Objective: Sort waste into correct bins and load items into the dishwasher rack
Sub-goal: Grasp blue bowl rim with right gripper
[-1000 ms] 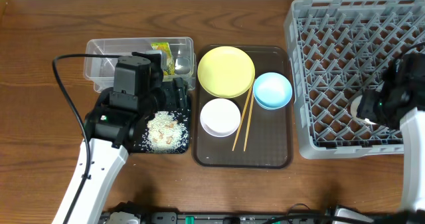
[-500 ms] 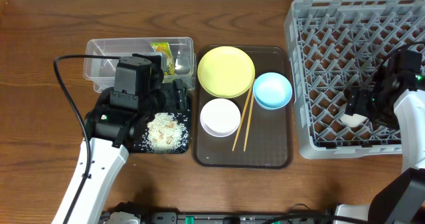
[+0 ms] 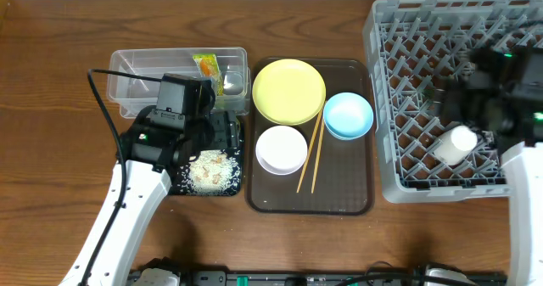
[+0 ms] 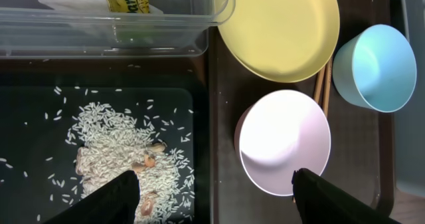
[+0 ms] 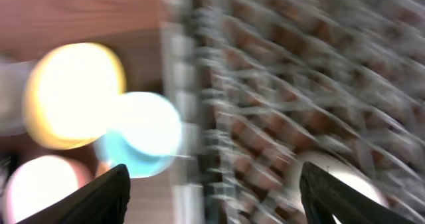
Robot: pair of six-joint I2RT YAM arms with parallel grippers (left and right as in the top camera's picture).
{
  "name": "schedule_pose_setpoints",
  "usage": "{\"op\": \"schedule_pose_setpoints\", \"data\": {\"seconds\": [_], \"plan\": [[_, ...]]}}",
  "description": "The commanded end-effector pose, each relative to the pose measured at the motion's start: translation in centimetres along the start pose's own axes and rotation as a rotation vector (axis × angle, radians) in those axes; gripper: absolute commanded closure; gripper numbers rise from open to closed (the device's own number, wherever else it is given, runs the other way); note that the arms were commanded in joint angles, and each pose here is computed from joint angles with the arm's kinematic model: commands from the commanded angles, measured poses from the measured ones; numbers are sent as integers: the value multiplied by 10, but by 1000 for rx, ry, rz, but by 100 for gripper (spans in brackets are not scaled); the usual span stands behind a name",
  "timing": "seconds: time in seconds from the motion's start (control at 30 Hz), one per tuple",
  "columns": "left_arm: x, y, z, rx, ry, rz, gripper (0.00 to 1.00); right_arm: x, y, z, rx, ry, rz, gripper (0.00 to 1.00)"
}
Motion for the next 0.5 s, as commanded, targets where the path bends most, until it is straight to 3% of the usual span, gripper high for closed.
{"op": "schedule_pose_setpoints", "data": {"seconds": [0.0,0.2,0.47], "plan": [[0,2,2,9,18,-5,24,39,10,16,75,-113,-123,22],[0,2,2,10,18,-5,23,71,51,45,153,-184,59,23],[0,2,3,17,17,-5,23,70,117,63,223,-170,259,25]]}}
Point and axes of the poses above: each gripper's point midway between its finger pads, its own y axis out along the fingers, its own x axis along the line the jaws close on, z = x × y, the point moved 9 cm from there along -y, back along the fingers, and after that the axes turned 15 degrees about y, right-handed, at the moved point
